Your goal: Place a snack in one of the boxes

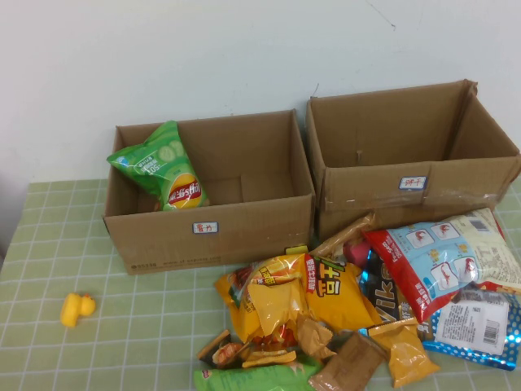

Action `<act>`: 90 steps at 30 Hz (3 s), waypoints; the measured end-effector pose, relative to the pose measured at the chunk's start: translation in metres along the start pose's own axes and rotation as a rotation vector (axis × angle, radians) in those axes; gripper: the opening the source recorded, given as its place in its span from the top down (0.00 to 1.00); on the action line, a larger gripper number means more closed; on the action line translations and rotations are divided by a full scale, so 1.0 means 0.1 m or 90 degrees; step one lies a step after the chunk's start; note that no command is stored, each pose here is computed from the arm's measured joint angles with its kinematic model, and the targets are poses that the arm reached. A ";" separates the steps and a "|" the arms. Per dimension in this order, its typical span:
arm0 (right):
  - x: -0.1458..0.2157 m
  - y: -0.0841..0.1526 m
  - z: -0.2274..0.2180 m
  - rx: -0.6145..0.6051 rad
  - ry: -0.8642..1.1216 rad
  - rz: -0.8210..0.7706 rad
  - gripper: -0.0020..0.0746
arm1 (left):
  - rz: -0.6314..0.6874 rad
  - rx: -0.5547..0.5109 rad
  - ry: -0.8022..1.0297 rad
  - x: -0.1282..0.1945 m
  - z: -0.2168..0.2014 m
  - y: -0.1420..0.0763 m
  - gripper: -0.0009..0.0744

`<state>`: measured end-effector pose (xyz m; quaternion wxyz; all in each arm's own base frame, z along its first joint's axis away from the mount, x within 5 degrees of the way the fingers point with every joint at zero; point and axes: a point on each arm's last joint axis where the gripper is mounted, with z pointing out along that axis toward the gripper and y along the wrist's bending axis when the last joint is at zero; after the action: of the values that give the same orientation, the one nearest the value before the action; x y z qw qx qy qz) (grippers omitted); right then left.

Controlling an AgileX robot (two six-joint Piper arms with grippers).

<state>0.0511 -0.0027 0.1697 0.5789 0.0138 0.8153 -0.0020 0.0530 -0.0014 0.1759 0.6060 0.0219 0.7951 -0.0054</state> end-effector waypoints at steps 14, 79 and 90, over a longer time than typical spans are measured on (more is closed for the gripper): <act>0.00 0.00 0.00 0.000 0.000 0.000 0.98 | 0.001 0.000 0.000 0.00 0.00 0.00 0.99; -1.36 0.96 1.70 -0.382 0.410 -0.684 0.83 | 0.007 0.000 0.001 0.00 0.00 0.00 0.99; -0.77 1.12 2.38 -0.323 0.462 -0.530 0.09 | 0.007 0.000 0.001 0.00 0.00 0.00 0.99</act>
<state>0.3033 0.1028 0.1651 0.1999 -0.4445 0.8727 -0.0292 0.0530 -0.0014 0.1758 0.6053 0.0259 0.7956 -0.0023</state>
